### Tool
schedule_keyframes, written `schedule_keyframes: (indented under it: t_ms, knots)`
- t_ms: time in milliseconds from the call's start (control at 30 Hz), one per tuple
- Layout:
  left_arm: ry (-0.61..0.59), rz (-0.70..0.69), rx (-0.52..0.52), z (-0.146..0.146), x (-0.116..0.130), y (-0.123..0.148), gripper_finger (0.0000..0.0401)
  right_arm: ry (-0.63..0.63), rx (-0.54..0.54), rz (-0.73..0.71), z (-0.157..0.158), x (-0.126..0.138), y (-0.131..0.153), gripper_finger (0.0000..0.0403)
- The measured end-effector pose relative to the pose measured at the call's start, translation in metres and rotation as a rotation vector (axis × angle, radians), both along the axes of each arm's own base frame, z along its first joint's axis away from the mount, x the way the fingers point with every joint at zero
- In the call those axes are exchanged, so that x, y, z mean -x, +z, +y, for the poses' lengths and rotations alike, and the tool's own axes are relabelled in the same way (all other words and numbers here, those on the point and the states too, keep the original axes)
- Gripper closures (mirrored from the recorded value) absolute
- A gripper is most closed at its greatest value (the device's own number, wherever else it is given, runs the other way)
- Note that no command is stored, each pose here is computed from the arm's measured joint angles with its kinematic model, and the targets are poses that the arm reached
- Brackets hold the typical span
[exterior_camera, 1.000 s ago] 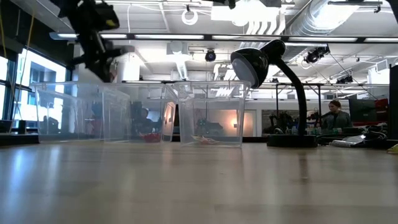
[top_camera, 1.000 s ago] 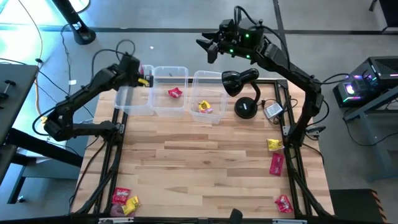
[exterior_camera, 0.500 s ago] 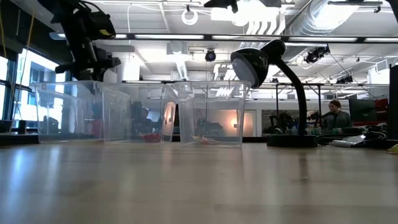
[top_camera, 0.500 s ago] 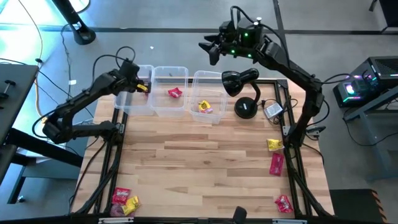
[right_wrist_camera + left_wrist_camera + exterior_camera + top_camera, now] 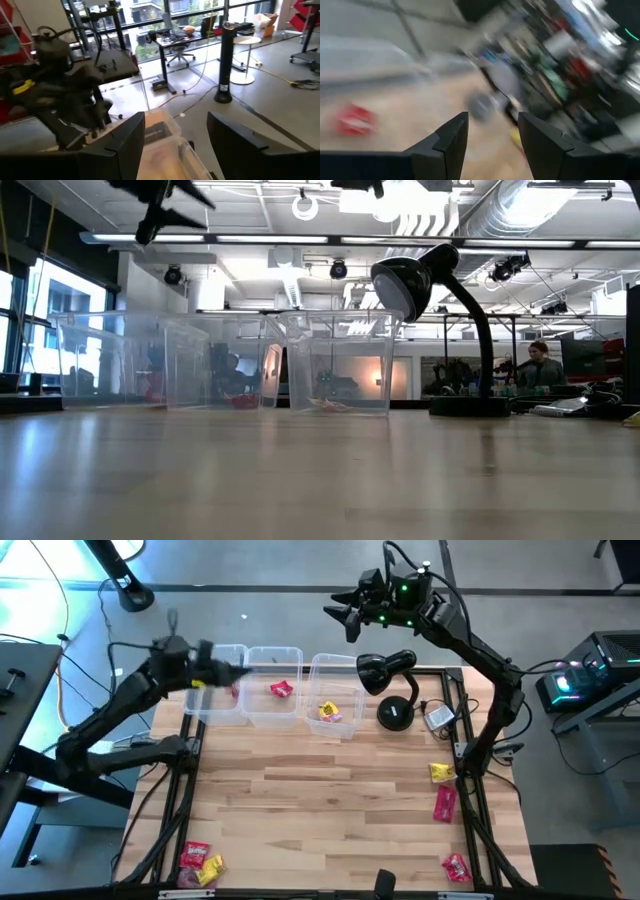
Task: Sort candy
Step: Put the yellow candy wrapper into the right transparent bin
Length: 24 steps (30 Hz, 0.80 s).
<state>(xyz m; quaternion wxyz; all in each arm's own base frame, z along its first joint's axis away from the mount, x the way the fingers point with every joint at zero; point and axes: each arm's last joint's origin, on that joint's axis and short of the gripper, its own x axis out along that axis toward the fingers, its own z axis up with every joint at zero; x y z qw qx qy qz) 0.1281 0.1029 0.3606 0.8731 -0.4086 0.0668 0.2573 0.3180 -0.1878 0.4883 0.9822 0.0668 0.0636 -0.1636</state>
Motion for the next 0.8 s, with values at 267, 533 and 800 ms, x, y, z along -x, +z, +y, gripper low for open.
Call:
schedule_keyframes:
  t_ms: [267,533,800]
  knots:
    - [-0.485,0.191,0.127,-0.07,-0.048,-0.024,0.0233,0.129,-0.085,-0.065,0.016,-0.008,0.004,0.0194]
    - [-0.864,0.596,0.014,-0.135,-0.038,-0.055,0.0233,0.267,-0.243,-0.106,0.065,-0.03,0.006,0.0194]
    - [-1.066,0.604,-0.074,-0.185,-0.022,-0.079,0.0233,0.312,-0.244,-0.117,0.134,-0.048,0.008,0.0194]
